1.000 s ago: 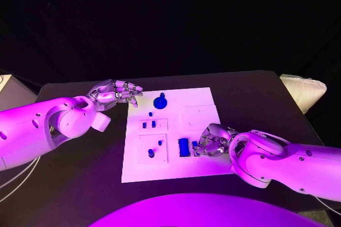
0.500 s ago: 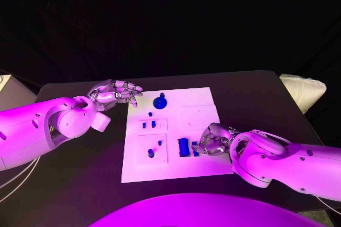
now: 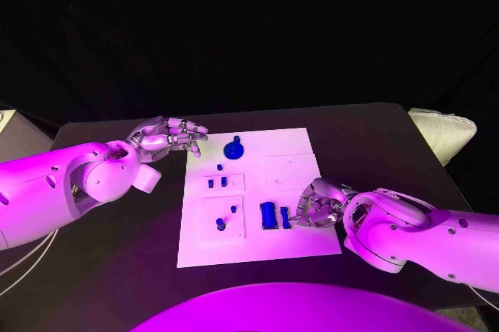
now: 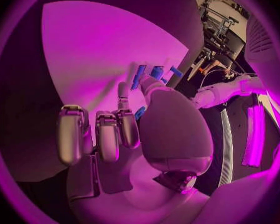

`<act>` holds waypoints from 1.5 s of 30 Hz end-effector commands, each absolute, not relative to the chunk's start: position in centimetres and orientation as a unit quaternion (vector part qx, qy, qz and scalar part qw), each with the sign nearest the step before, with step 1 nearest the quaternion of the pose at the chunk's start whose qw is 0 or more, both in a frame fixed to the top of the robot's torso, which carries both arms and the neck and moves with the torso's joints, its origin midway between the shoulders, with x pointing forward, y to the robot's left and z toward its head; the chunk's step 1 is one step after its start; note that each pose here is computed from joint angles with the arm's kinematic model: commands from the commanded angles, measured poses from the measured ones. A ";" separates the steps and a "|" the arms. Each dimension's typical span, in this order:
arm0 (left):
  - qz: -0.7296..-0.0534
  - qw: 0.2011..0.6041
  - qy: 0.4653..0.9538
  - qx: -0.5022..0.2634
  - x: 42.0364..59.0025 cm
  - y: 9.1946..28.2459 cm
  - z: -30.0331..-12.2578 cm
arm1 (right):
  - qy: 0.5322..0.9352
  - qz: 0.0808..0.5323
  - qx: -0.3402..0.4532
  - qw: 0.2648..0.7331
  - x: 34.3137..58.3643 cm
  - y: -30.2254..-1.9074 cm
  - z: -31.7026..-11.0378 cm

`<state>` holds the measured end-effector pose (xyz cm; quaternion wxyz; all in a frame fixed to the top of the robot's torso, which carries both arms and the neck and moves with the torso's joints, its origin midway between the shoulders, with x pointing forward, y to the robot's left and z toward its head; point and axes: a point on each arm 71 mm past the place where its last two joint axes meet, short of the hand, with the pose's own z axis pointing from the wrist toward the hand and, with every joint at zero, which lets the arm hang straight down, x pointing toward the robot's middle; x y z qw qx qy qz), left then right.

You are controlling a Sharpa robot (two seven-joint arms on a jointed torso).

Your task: Assemble the parts on the task board

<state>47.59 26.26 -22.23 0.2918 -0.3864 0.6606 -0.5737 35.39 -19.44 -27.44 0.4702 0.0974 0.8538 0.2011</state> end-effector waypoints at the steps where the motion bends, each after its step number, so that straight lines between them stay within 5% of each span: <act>1: -0.580 0.288 0.658 -0.385 47.6 26.1 -22.1 | 0.857 0.222 0.069 0.461 35.3 -19.0 -27.5; 22: -0.584 0.292 0.652 -0.385 47.7 25.9 -22.1 | 0.833 0.227 0.095 0.495 35.9 -19.3 -27.2; 28: -0.587 0.311 0.635 -0.394 48.1 25.9 -22.0 | 0.779 0.327 0.108 0.523 37.5 -19.7 -25.2; 35: -0.586 0.356 0.596 -0.418 49.3 25.9 -22.1 | 0.719 0.431 0.187 0.512 41.9 -21.8 -22.9; 45: -0.584 0.405 0.539 -0.451 51.1 26.4 -22.4 | 0.644 0.485 0.322 0.497 49.1 -24.8 -22.2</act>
